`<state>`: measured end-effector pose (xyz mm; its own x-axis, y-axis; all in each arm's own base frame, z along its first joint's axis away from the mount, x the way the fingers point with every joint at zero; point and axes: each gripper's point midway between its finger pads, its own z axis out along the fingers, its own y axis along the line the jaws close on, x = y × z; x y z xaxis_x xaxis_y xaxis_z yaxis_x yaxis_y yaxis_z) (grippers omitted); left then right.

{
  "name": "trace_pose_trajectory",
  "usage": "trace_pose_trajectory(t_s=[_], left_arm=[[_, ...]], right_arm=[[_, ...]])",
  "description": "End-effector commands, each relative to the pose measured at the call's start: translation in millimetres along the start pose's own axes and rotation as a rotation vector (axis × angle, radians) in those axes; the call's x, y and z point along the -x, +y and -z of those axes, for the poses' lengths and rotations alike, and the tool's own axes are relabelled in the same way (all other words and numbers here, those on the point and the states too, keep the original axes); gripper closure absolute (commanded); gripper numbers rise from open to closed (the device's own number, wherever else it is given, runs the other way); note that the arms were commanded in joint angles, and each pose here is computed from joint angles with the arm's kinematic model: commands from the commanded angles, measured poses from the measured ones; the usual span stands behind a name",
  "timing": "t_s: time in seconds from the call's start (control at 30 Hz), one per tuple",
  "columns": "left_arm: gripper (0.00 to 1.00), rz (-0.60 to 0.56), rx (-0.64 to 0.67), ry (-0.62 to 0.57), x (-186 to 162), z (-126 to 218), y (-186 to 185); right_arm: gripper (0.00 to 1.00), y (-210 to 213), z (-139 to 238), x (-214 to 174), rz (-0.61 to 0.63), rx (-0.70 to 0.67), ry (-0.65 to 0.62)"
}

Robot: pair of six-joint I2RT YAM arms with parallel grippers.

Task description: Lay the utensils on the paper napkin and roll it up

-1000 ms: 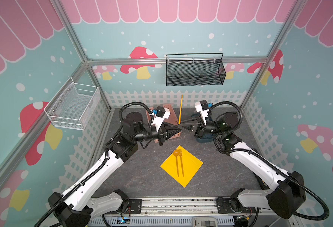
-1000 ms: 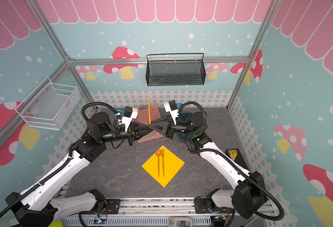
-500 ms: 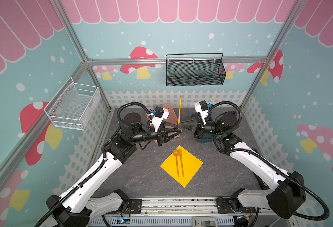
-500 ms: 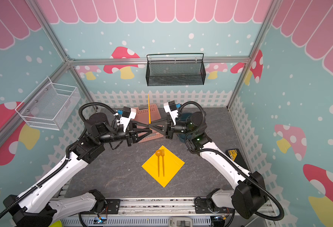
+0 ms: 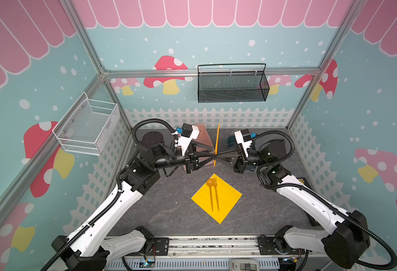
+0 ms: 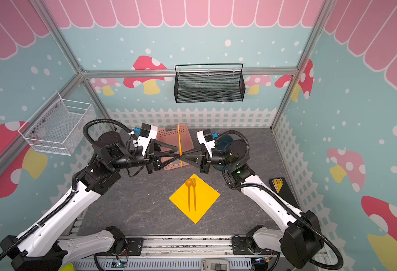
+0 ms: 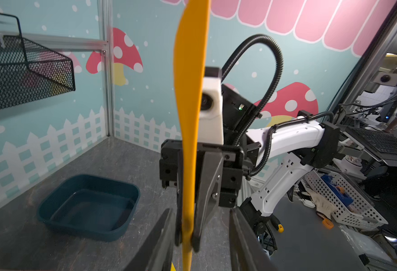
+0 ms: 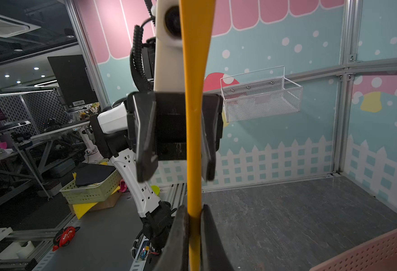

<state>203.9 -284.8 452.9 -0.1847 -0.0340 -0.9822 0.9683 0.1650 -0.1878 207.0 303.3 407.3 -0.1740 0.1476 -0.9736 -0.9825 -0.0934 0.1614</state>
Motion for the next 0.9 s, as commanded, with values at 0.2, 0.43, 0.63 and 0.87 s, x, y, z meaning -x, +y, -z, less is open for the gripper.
trace_pose_trajectory(t_s=[0.2,0.43,0.63,0.87], left_arm=[[0.59,-0.048,-0.057,-0.020,10,-3,-16],[0.60,-0.048,-0.041,-0.004,2,-5,-12],[0.61,-0.078,-0.082,0.012,-8,-9,-20],[0.65,-0.072,-0.037,0.020,-13,-13,-9]], right_arm=[[1.00,18,2,0,0.065,0.072,0.004],[1.00,30,4,5,0.092,0.112,-0.013],[1.00,37,5,7,0.103,0.142,-0.027],[1.00,39,5,9,0.105,0.158,-0.031]])
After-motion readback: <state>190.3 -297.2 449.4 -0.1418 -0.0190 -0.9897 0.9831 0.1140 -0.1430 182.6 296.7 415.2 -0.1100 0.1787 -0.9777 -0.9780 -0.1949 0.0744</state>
